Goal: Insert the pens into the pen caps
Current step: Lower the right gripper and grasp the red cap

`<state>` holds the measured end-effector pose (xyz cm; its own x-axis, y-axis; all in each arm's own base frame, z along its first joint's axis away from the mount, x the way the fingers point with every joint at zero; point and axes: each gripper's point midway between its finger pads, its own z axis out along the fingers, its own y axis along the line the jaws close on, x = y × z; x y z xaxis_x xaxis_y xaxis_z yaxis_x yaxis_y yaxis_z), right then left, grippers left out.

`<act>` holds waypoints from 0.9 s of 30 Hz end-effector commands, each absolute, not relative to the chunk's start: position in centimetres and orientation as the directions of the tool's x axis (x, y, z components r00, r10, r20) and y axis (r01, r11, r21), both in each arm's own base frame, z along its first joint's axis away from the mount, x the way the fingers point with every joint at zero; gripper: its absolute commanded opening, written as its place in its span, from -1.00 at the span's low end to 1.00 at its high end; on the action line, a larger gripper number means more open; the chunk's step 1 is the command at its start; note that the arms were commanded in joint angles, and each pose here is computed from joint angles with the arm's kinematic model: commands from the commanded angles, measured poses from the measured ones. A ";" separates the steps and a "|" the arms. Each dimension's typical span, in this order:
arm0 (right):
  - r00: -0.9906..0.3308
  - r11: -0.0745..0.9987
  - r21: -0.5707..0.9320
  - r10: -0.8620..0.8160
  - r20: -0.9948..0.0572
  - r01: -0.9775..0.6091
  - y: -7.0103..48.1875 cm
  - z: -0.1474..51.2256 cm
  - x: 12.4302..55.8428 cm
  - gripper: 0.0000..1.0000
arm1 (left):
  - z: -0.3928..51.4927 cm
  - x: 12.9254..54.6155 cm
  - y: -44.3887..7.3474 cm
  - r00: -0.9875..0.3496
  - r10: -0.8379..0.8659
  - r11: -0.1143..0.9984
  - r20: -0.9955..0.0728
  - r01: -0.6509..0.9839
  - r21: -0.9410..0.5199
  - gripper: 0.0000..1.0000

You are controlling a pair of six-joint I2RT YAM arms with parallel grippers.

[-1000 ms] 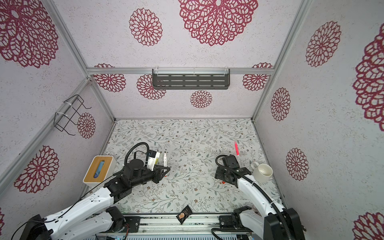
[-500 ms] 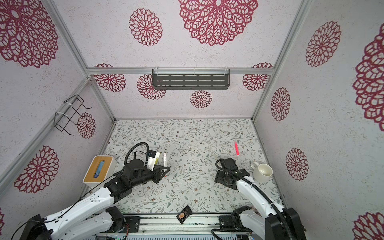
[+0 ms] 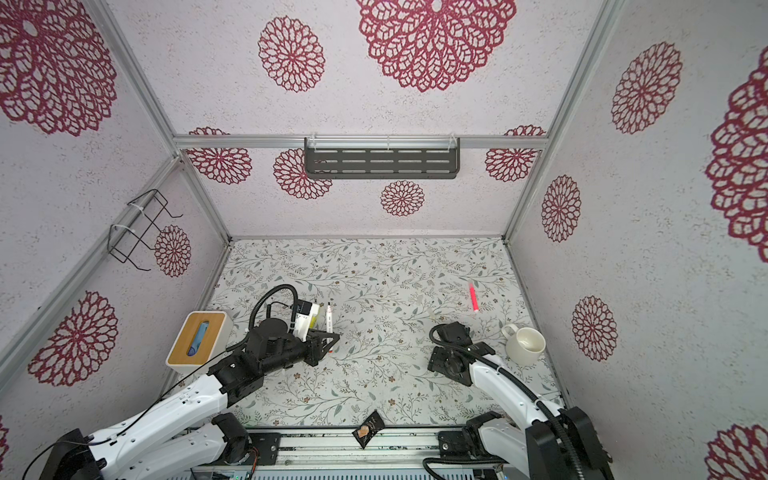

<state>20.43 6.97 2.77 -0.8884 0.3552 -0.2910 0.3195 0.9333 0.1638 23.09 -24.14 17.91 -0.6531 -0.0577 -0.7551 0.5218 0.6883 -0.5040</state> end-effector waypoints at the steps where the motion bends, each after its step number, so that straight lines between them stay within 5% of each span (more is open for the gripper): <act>1: -0.885 0.929 0.202 0.359 -0.295 0.310 7.9 2.8 21.3 0.59 | 17.8 23.0 -23.7 -0.640 -0.057 0.697 -0.766 0.523 -0.490 -1.00; 27: -0.922 0.954 0.208 0.268 -0.279 0.214 12.5 1.5 24.3 0.57 | 17.7 23.1 -22.7 -0.620 -0.053 0.731 -0.782 0.509 -0.454 -1.00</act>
<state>24.98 12.40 2.56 -0.9045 0.2732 -0.3276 0.2038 0.9514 0.2306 23.19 -23.11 17.69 -0.6336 -0.0586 -0.7714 0.5063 0.7225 -0.4707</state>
